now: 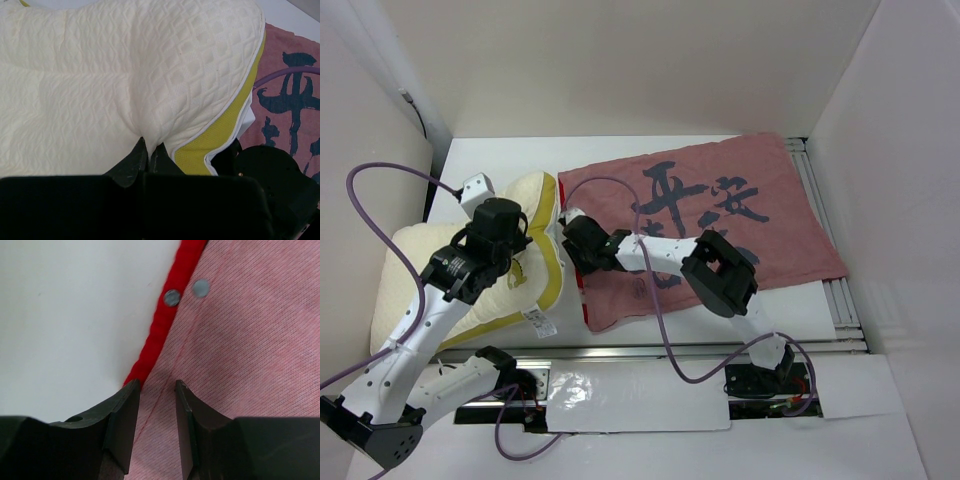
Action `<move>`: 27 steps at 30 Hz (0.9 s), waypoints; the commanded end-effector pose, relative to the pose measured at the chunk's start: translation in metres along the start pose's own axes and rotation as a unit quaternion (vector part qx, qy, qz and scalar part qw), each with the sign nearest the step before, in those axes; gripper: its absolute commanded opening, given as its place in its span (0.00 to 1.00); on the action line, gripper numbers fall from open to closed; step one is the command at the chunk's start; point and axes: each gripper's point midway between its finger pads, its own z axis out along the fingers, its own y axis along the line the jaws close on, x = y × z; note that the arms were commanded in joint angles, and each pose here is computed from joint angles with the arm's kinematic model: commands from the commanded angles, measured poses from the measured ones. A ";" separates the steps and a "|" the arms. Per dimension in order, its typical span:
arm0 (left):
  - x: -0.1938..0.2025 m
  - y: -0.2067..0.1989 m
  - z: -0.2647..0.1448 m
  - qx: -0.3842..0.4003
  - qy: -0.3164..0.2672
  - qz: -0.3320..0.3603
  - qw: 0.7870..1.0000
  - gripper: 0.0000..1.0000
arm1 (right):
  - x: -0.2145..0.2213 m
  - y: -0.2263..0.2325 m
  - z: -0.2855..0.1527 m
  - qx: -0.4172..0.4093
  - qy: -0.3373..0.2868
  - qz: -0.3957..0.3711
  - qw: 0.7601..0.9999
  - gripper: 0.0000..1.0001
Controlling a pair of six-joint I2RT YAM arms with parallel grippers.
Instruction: Put the pillow into the pillowcase
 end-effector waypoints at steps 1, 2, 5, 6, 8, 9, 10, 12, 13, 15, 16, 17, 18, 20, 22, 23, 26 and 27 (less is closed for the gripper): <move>-0.018 0.001 0.002 -0.006 -0.037 -0.010 0.999 0.00 | -0.013 0.015 -0.022 -0.009 -0.023 -0.020 0.999 0.42; -0.018 0.001 0.002 -0.006 -0.037 -0.010 0.999 0.00 | -0.014 0.012 -0.022 -0.002 -0.025 -0.020 0.999 0.42; -0.018 0.001 0.002 -0.006 -0.037 -0.010 0.999 0.00 | -0.009 0.009 -0.018 0.008 -0.015 -0.022 1.000 0.42; -0.018 0.001 0.002 -0.006 -0.037 -0.010 0.999 0.00 | -0.002 0.006 -0.014 0.016 -0.006 -0.019 1.000 0.42; -0.018 0.001 0.002 -0.006 -0.037 -0.010 0.999 0.00 | 0.002 0.005 -0.011 0.017 -0.002 -0.020 1.000 0.42; -0.018 0.001 0.002 -0.006 -0.037 -0.010 0.999 0.00 | 0.000 0.006 -0.010 0.016 -0.006 -0.013 1.000 0.42; -0.018 0.001 0.002 -0.006 -0.037 -0.010 0.999 0.00 | -0.001 0.004 -0.010 0.024 -0.009 -0.013 1.000 0.40; -0.018 0.001 0.002 -0.006 -0.037 -0.010 0.999 0.00 | -0.007 0.001 -0.011 0.033 -0.017 -0.007 0.999 0.33; -0.018 0.001 0.002 -0.006 -0.037 -0.010 0.999 0.00 | -0.005 -0.001 -0.011 0.039 -0.013 -0.004 0.999 0.30; -0.018 0.001 0.002 -0.006 -0.037 -0.010 0.999 0.00 | -0.004 -0.004 -0.014 0.046 -0.015 -0.004 0.999 0.27; -0.018 0.001 0.002 -0.006 -0.037 -0.010 0.999 0.00 | -0.008 -0.005 -0.017 0.049 -0.020 -0.003 0.999 0.22; -0.018 0.001 0.002 -0.006 -0.037 -0.010 0.999 0.00 | -0.004 -0.006 -0.016 0.050 -0.016 -0.004 0.999 0.20; -0.014 0.002 0.004 -0.008 -0.034 -0.007 0.999 0.00 | -0.009 -0.005 -0.020 0.048 -0.021 0.002 0.999 0.20; -0.014 0.002 0.004 -0.008 -0.034 -0.007 0.999 0.00 | -0.012 -0.002 -0.023 0.042 -0.024 0.003 0.999 0.14; -0.014 0.002 0.004 -0.008 -0.034 -0.007 0.999 0.00 | -0.014 -0.001 -0.028 0.036 -0.027 0.004 0.999 0.00; -0.014 0.002 0.004 -0.008 -0.034 -0.007 0.999 0.00 | -0.018 0.000 -0.032 0.034 -0.032 0.005 0.999 0.00; -0.014 0.002 0.004 -0.008 -0.034 -0.002 0.999 0.00 | -0.035 0.003 -0.054 0.024 -0.058 0.021 0.998 0.00; -0.014 0.002 0.004 -0.008 -0.034 -0.002 0.999 0.00 | -0.037 0.003 -0.060 0.023 -0.062 0.022 0.998 0.00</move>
